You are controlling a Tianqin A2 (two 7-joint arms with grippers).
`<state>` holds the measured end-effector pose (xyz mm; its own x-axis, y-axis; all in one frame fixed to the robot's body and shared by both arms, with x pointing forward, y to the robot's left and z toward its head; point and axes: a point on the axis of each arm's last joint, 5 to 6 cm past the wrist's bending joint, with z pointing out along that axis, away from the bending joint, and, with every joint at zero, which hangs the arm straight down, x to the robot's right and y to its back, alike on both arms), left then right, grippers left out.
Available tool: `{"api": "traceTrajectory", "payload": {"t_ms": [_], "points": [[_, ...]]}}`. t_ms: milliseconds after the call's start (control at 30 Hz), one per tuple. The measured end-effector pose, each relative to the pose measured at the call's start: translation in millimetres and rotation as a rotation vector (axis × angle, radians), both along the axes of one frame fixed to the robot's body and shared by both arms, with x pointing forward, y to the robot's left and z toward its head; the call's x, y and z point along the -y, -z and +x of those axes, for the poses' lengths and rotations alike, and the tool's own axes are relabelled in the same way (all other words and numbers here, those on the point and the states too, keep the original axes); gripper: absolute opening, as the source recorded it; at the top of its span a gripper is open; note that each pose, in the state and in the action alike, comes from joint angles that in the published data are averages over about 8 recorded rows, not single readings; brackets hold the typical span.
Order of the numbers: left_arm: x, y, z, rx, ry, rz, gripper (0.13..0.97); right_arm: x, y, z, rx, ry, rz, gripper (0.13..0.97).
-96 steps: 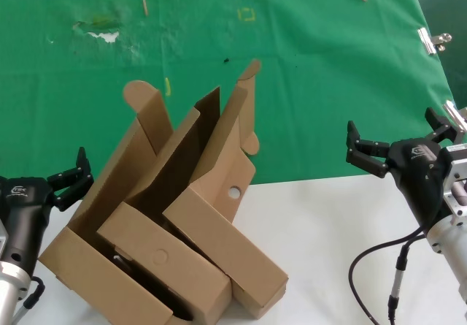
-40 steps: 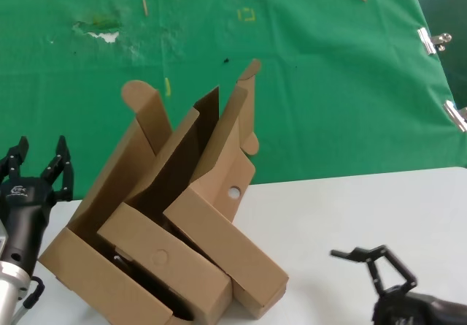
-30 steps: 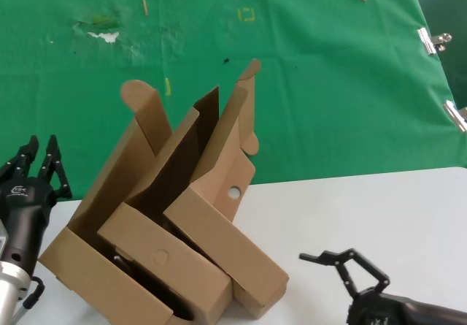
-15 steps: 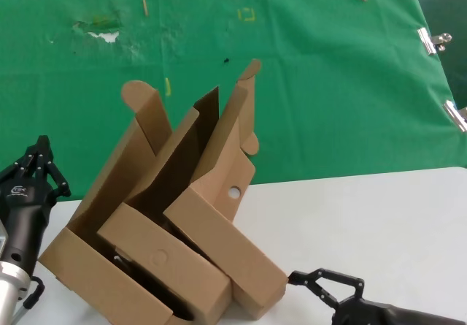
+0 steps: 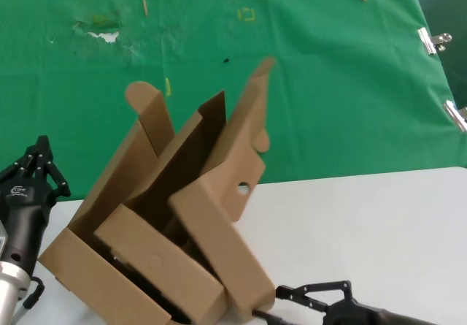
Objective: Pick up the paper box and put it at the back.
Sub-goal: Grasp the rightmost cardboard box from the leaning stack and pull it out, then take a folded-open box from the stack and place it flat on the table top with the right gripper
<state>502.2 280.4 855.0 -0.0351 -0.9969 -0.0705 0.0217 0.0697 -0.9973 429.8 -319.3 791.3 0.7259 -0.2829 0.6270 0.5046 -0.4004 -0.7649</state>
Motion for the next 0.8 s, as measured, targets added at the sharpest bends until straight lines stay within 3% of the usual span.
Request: {"api": "traceTrajectory", "payload": {"t_ms": [300,467,667,800], "points": [[0.0,0.0,0.0,0.000,0.000,0.000,0.140,-20.3,-27.0,-20.3,-0.071,0.158,0.077,0.206],[0.0,0.0,0.0,0.000,0.000,0.000,0.140,-27.1,-49.8,-30.4,-0.075,0.271,0.113,0.156],[0.0,0.0,0.0,0.000,0.000,0.000,0.140,-22.5,-88.6,-27.2,-0.009,0.447,0.064,0.152],[0.0,0.0,0.0,0.000,0.000,0.000,0.140,-14.3,-120.5,-12.6,0.101,0.562,-0.015,0.143]]}}
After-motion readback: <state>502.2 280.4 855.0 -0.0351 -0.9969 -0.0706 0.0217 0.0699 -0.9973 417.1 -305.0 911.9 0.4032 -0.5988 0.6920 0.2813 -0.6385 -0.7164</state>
